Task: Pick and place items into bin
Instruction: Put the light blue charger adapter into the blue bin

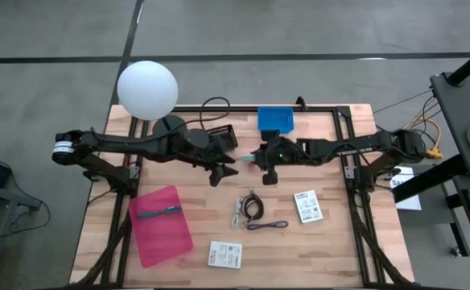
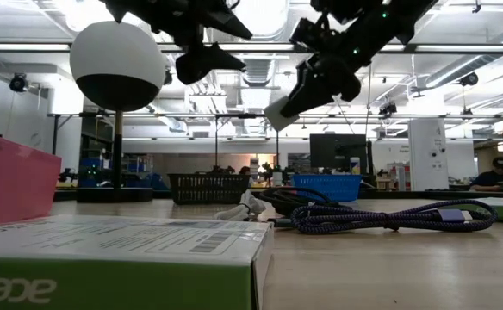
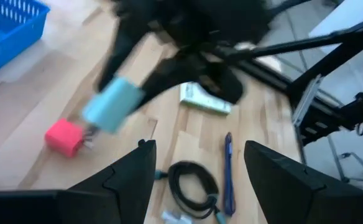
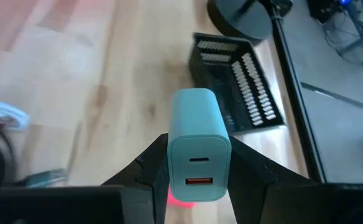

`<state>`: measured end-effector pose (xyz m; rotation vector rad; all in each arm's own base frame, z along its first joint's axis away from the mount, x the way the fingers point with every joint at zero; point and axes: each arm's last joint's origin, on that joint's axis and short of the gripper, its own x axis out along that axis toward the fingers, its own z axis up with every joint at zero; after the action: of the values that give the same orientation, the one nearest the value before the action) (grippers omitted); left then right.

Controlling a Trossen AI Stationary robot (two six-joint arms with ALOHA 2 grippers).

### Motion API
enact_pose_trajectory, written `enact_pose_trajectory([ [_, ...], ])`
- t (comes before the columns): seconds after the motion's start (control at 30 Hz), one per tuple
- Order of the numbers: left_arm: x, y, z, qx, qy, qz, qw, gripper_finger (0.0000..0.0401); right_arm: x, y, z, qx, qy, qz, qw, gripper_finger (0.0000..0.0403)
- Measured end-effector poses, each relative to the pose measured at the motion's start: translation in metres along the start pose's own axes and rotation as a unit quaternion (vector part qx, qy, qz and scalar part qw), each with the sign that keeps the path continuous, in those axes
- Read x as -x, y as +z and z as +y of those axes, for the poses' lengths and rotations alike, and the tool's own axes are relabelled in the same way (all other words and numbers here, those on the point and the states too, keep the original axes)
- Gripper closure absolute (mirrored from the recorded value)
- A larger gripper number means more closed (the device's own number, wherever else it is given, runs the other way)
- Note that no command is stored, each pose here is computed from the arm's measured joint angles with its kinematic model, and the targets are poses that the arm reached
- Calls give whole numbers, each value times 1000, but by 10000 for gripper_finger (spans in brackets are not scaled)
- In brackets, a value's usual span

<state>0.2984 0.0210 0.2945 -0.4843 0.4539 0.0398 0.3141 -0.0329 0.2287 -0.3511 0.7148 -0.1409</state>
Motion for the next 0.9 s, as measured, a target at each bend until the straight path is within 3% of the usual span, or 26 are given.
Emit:
enact_pose_trajectory([
  [0.47,21,10,-5,-4,22,-48,999,173,-6,-32,-71,-95,-10,-13,995,293],
  [0.9,22,10,-5,-4,31,-53,998,173,5,-83,-137,-181,-44,5,982,293],
])
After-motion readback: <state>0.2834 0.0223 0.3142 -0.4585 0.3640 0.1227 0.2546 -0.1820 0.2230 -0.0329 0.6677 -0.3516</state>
